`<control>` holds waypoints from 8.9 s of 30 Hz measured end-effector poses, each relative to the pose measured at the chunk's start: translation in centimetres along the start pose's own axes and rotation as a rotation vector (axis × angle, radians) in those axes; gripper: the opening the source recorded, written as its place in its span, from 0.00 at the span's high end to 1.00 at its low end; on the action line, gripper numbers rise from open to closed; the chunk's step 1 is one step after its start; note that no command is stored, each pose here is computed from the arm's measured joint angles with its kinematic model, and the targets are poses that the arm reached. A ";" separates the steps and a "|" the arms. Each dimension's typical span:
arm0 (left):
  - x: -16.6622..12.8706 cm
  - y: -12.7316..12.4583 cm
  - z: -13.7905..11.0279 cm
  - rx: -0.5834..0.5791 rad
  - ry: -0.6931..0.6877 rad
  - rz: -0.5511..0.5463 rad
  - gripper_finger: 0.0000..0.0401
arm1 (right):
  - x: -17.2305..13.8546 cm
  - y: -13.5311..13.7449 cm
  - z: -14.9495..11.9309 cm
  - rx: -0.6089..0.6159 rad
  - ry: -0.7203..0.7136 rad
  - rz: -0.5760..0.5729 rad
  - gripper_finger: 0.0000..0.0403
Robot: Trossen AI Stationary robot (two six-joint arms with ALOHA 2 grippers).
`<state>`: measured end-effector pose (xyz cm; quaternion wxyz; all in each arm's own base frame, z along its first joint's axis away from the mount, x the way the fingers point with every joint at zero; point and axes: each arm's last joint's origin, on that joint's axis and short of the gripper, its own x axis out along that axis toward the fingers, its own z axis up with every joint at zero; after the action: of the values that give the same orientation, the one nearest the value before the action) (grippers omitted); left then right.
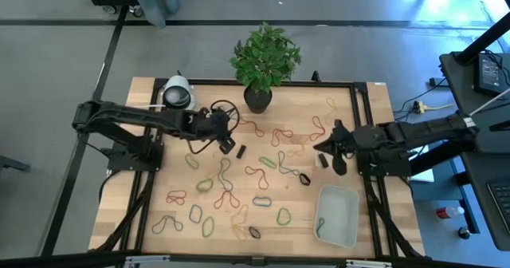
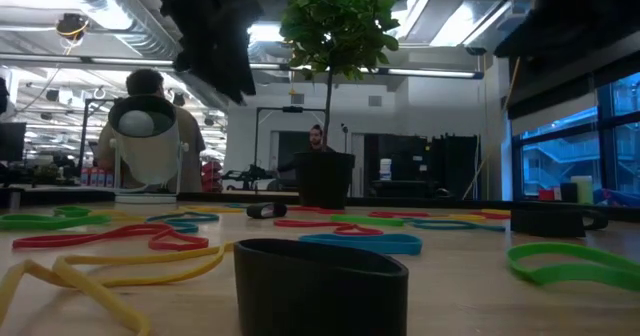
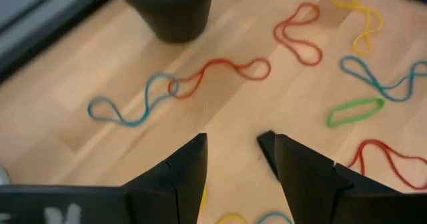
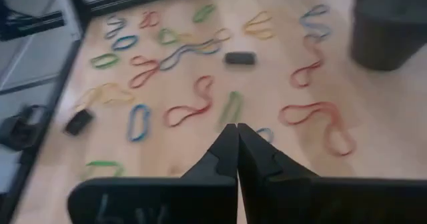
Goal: Pick and place rubber bands into bin
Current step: Put the yellow rubber band into the gray bin, then put the red rubber band into the gray bin
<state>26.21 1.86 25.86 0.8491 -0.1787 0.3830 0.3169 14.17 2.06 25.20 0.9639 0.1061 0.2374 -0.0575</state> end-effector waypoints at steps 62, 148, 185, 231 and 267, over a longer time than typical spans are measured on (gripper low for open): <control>5.4 -2.0 2.5 0.204 0.370 0.055 0.99 | -0.4 -1.4 -0.3 0.176 -0.017 -0.194 0.97; 13.2 -25.7 8.8 0.419 0.040 -0.807 0.94 | -4.8 -2.5 -1.6 0.089 -0.044 -0.105 0.96; 13.8 -13.1 8.4 0.692 0.485 -0.666 1.00 | 5.1 -7.7 -2.9 0.694 0.298 -0.696 0.72; -4.5 8.5 -8.3 0.136 -0.398 -0.300 1.00 | 9.4 -13.3 -5.1 0.924 0.789 -0.830 0.98; -4.3 8.7 -8.5 0.125 -0.401 -0.257 1.00 | -4.3 10.9 12.2 0.823 0.554 -0.235 1.00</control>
<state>13.56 1.92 23.16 0.9508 -0.1065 0.1998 0.2113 17.55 10.04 39.68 0.7303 0.4607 0.4520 -0.2239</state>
